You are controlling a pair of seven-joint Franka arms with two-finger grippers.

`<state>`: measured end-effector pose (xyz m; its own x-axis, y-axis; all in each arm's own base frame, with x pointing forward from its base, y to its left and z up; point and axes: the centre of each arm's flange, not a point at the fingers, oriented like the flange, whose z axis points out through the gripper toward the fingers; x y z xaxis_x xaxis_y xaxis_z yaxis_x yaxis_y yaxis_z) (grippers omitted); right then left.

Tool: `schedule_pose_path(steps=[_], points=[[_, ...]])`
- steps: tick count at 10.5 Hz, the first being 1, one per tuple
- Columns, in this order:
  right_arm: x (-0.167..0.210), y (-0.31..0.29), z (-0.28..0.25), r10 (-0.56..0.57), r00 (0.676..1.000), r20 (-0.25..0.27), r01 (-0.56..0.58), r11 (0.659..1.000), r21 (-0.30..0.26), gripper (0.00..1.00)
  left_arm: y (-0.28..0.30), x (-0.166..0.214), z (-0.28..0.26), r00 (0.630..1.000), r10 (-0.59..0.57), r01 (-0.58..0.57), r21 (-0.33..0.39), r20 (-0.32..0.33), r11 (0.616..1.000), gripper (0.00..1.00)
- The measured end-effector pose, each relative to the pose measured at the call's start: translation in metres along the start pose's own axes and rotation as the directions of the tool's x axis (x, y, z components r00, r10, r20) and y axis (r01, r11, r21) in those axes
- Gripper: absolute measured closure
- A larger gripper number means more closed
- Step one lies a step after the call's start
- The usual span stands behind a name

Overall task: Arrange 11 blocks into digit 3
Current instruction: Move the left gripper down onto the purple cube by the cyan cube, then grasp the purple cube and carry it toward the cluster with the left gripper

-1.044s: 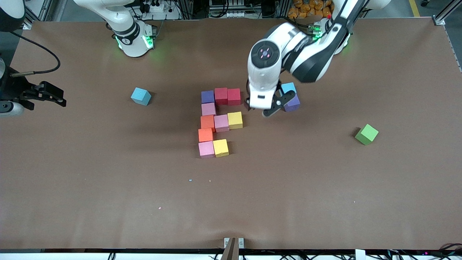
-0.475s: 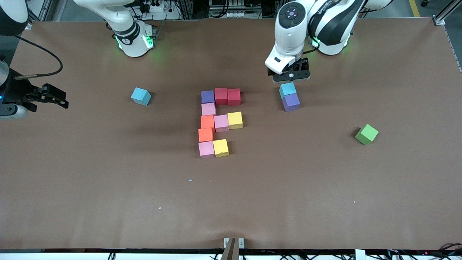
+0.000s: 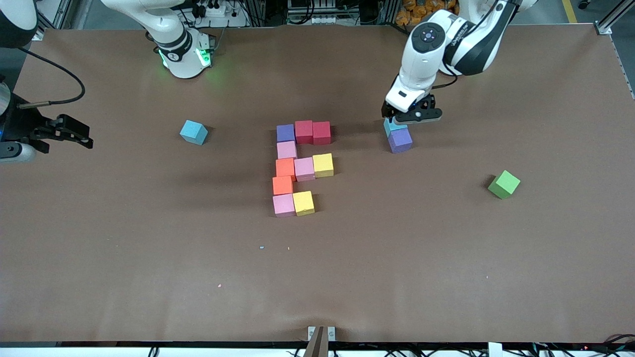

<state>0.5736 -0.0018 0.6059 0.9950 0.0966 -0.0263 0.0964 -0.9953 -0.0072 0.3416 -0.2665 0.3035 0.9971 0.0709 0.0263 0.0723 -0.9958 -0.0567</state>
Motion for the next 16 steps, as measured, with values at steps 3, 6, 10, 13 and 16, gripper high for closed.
schedule_pose_path(steps=[3, 6, 10, 13, 16], points=[[-0.002, 0.005, -0.004, 0.008, 1.000, -0.006, -0.008, 1.000, 0.000, 0.00, -0.026, -0.004, 0.045, 0.996, -0.049, 0.043, -0.093, -0.068, 0.995, 0.00], [-0.003, 0.005, -0.005, 0.009, 1.000, -0.001, -0.009, 1.000, 0.001, 0.00, -0.026, 0.002, 0.084, 0.994, -0.077, 0.063, -0.161, -0.081, 0.985, 0.00], [-0.003, 0.005, -0.005, 0.008, 1.000, -0.001, -0.008, 1.000, 0.001, 0.00, -0.021, 0.001, 0.114, 0.995, -0.083, 0.071, -0.178, -0.057, 0.981, 0.00], [-0.004, 0.005, -0.005, 0.009, 1.000, 0.001, -0.009, 1.000, 0.001, 0.00, -0.019, 0.003, 0.117, 0.989, -0.138, 0.127, -0.185, -0.045, 0.974, 0.14], [-0.003, 0.005, -0.004, 0.009, 1.000, 0.001, -0.009, 1.000, 0.001, 0.00, -0.016, 0.008, 0.113, 0.984, -0.174, 0.162, -0.196, -0.047, 0.967, 0.42]])
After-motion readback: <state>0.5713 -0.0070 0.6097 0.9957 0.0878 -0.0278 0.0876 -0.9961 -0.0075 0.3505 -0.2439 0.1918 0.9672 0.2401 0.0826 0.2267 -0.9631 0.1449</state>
